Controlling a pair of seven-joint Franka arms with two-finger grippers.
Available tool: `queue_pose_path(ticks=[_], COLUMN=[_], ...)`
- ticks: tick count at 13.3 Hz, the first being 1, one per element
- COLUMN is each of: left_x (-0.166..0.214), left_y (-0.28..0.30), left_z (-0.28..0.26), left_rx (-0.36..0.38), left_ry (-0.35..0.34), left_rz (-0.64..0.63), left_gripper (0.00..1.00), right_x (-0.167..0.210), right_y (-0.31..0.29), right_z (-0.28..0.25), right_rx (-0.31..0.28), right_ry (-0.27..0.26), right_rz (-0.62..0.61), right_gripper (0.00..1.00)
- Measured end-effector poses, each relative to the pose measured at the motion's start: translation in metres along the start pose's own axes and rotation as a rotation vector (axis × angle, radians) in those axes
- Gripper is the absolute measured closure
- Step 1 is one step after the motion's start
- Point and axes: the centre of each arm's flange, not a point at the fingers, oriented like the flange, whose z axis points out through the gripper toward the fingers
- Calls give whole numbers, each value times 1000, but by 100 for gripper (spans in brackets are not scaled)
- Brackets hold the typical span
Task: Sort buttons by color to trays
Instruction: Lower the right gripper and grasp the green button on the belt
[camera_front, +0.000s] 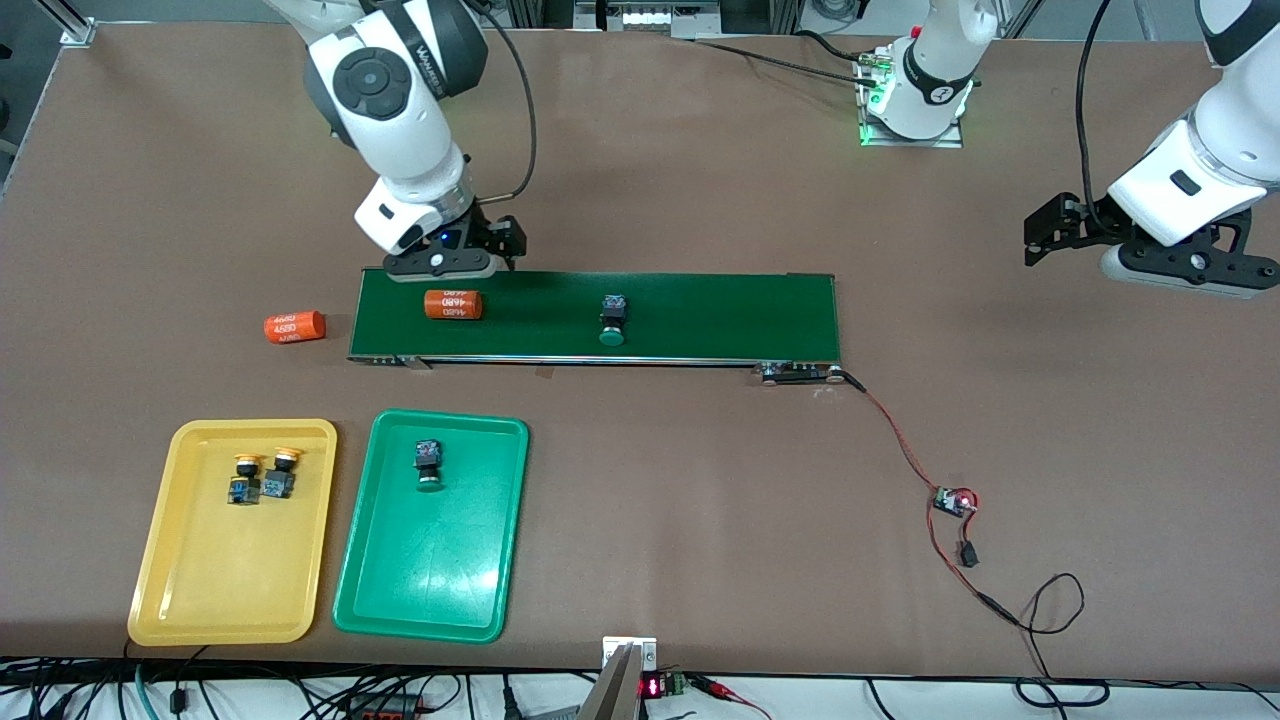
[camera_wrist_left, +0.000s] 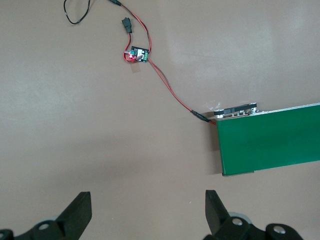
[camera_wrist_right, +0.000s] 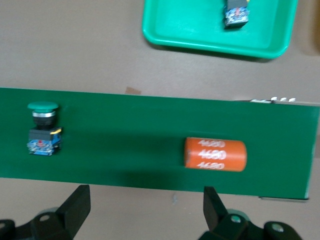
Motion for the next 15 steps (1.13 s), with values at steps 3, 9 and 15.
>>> queue_pose_path(ticks=[3, 9, 15], left_x=[0, 0, 0], left_y=[0, 0, 2], left_z=[0, 1, 1], left_rx=[0, 0, 0], left_ry=[-1, -2, -3], left_rz=[0, 0, 4], left_gripper=[0, 0, 0], right_x=[-15, -35, -39], right_y=[-12, -36, -47], right_z=[15, 49, 85], right_rx=[18, -37, -35], right_ry=[19, 61, 47], right_rz=[1, -11, -11], right_gripper=[0, 0, 0])
